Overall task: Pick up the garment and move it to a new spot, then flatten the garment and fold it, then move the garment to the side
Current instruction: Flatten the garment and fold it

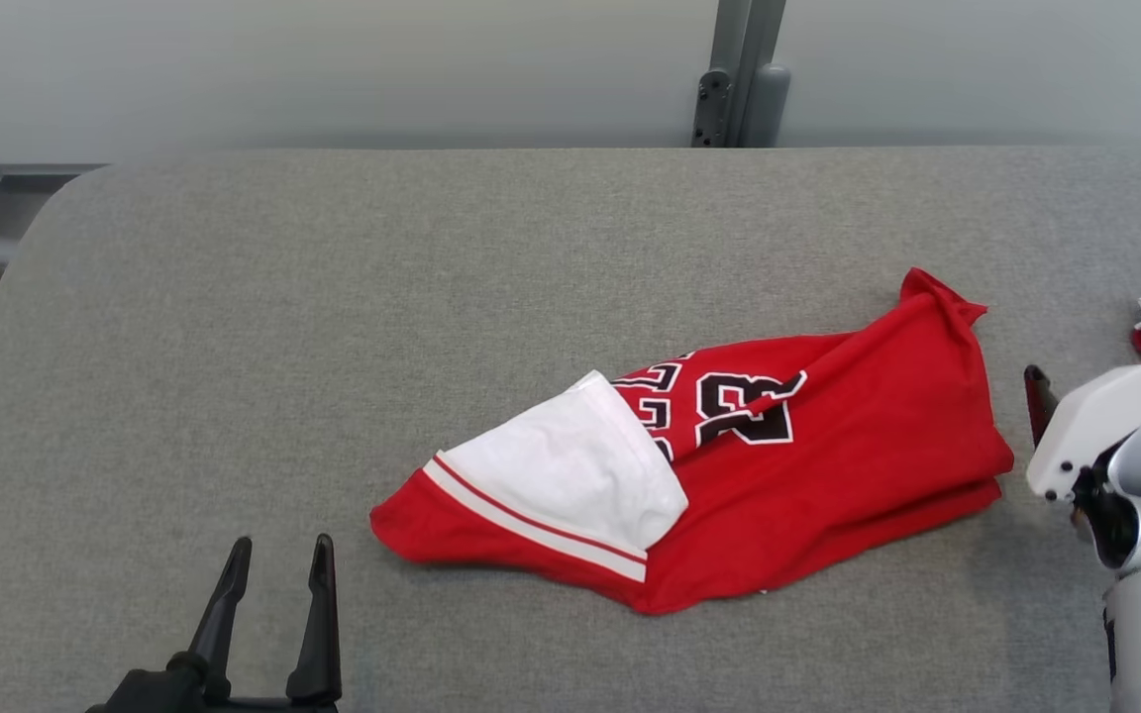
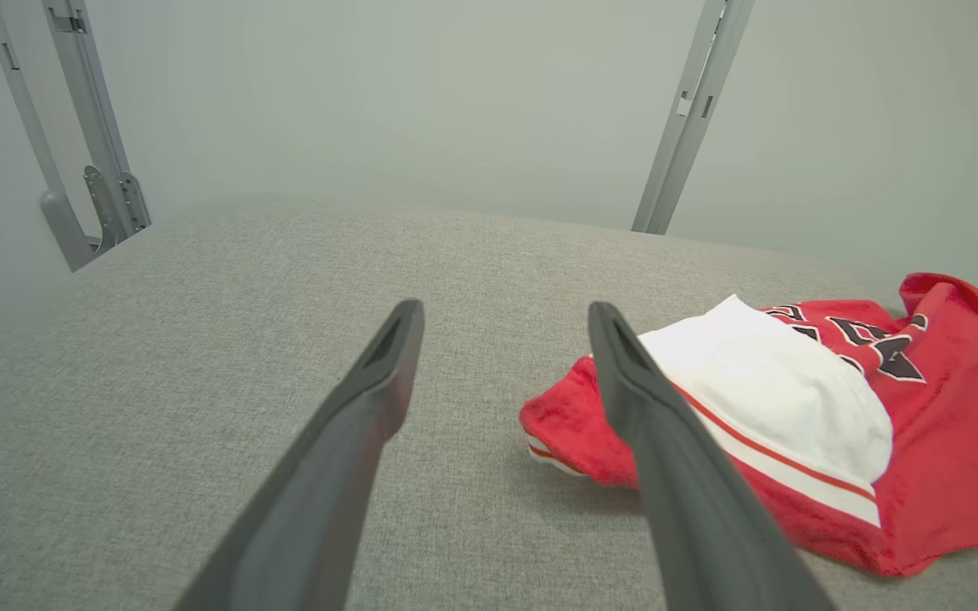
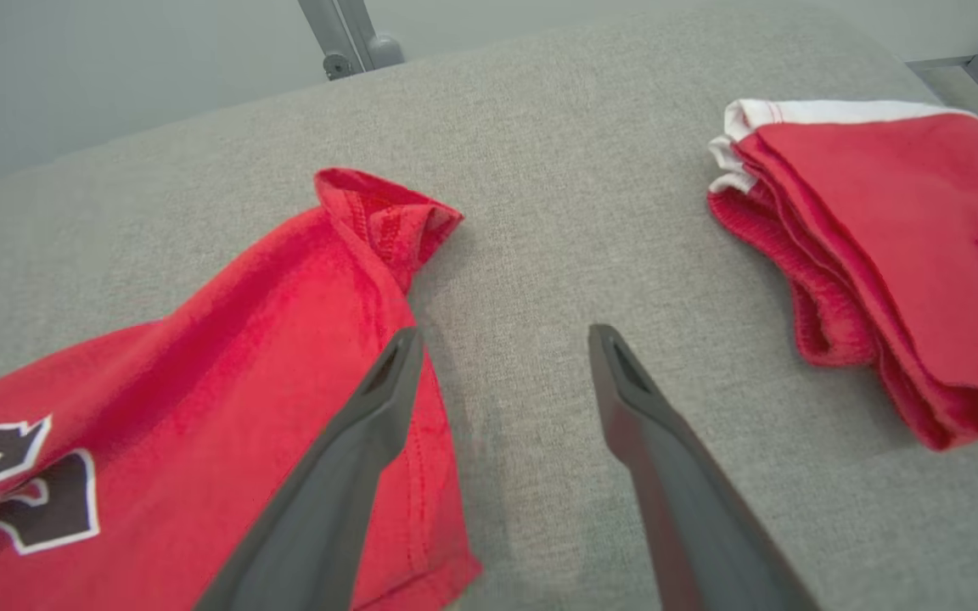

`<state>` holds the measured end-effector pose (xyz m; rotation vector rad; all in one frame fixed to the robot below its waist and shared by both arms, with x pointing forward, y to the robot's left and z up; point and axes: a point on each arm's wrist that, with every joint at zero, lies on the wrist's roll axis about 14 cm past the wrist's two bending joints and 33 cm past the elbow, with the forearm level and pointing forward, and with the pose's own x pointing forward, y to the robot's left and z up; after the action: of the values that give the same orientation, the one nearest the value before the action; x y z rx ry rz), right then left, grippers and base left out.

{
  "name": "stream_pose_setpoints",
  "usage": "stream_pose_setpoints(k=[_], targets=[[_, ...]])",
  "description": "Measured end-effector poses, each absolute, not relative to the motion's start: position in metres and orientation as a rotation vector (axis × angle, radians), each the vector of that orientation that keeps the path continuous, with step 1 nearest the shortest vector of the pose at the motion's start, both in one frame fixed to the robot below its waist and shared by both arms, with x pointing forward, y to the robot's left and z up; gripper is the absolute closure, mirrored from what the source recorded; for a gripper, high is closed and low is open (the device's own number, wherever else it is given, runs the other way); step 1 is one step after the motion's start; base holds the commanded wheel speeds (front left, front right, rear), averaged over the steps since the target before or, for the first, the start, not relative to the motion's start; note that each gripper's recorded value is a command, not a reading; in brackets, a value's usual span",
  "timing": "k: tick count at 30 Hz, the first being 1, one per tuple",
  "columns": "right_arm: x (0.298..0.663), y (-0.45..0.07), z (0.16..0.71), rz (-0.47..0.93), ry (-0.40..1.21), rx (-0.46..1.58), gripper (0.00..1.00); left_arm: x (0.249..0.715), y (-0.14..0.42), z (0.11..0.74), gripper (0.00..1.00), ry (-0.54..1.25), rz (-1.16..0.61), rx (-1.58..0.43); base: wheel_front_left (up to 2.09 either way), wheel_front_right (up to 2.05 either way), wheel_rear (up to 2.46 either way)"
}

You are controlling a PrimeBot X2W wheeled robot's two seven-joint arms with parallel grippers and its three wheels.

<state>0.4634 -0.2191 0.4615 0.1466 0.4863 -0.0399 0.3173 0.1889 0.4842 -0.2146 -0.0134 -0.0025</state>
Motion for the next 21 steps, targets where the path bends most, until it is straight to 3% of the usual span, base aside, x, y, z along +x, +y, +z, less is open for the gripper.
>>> stream_pose_setpoints(k=[8, 21], targets=[[0.421, -0.216, 0.437, -0.038, 0.59, 0.255, 0.0, 0.322, 0.177, 0.488, 0.0, -0.025, -0.047, -0.219, 0.0, 0.0, 0.0], [0.436, -0.19, 0.426, 0.026, 0.721, 0.293, 0.0, 0.323, 0.181, 0.479, 0.0, 0.007, -0.033, -0.213, 0.0, 0.0, 0.0]])
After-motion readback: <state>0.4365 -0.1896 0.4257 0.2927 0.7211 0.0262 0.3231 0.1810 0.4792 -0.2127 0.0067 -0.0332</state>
